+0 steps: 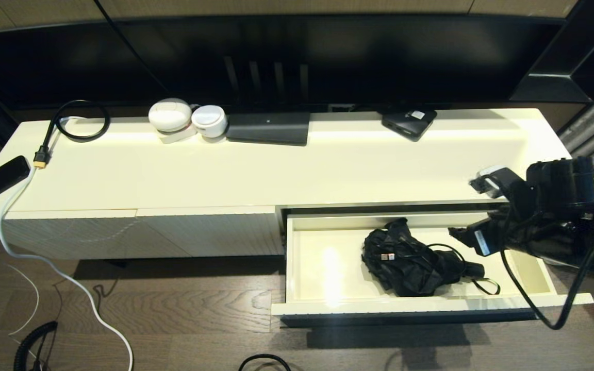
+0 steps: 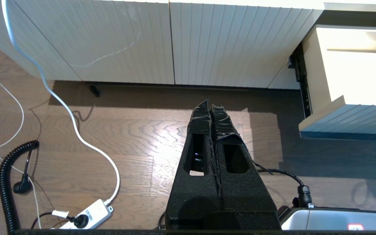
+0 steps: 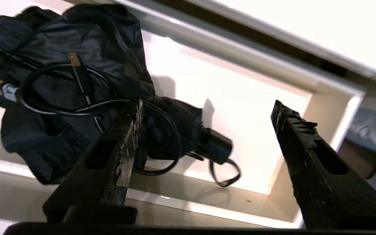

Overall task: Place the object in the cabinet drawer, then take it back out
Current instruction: Put the data cable in the drawer, then close the drawer

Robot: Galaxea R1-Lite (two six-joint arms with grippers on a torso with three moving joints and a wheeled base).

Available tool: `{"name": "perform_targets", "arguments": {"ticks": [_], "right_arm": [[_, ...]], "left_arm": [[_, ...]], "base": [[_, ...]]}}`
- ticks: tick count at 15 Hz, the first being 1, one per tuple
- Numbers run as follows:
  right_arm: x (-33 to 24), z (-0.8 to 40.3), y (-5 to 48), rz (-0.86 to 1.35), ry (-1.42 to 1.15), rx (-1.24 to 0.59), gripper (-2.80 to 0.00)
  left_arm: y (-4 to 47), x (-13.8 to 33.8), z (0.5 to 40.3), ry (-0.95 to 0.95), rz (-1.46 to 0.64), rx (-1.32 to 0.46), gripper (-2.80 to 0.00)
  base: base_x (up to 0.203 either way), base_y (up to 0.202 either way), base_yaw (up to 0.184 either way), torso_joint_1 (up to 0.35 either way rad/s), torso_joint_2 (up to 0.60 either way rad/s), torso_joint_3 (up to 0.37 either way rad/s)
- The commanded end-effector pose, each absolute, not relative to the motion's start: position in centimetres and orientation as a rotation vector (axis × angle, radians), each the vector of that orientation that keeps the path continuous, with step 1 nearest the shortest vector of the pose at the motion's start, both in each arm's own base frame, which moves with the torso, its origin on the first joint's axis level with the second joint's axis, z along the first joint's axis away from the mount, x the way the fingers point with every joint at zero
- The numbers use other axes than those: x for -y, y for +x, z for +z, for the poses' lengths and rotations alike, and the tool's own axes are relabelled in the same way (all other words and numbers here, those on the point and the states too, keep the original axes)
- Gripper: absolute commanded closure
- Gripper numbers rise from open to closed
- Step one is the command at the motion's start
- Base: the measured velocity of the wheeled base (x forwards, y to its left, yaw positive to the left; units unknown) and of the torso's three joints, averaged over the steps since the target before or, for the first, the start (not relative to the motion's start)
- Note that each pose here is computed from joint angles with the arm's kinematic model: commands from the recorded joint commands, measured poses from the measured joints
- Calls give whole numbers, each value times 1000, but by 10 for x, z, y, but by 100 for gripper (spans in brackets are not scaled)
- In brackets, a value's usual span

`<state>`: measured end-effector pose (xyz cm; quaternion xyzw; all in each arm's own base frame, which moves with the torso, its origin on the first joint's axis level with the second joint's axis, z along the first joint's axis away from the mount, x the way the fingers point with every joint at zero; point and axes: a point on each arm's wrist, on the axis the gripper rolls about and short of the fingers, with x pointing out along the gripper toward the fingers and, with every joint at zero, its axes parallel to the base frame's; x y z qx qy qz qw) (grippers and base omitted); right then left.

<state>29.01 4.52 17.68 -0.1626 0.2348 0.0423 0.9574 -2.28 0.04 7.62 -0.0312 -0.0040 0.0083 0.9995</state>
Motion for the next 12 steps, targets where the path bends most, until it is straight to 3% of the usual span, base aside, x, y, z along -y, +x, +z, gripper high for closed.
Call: {"name": "perform_targets", "arguments": {"ticks": [1, 2, 7, 12], "right_arm": [[-39, 208, 255, 95, -411, -384, -280], [-37, 211, 242, 109, -466, -378, 0], [-35, 194, 196, 243, -677, -437, 0], [-62, 159, 174, 526, -941, -445, 0]], "left_arm": [[-23, 0, 76, -63, 17, 8, 0], [-23, 0, 76, -63, 17, 8, 0], [-23, 0, 76, -63, 18, 8, 0], [-23, 0, 76, -63, 18, 7, 0]], "base": [[0, 0, 0, 0, 0, 0], [0, 0, 0, 0, 0, 0], [0, 0, 0, 0, 0, 0], [0, 0, 0, 0, 0, 0]]}}
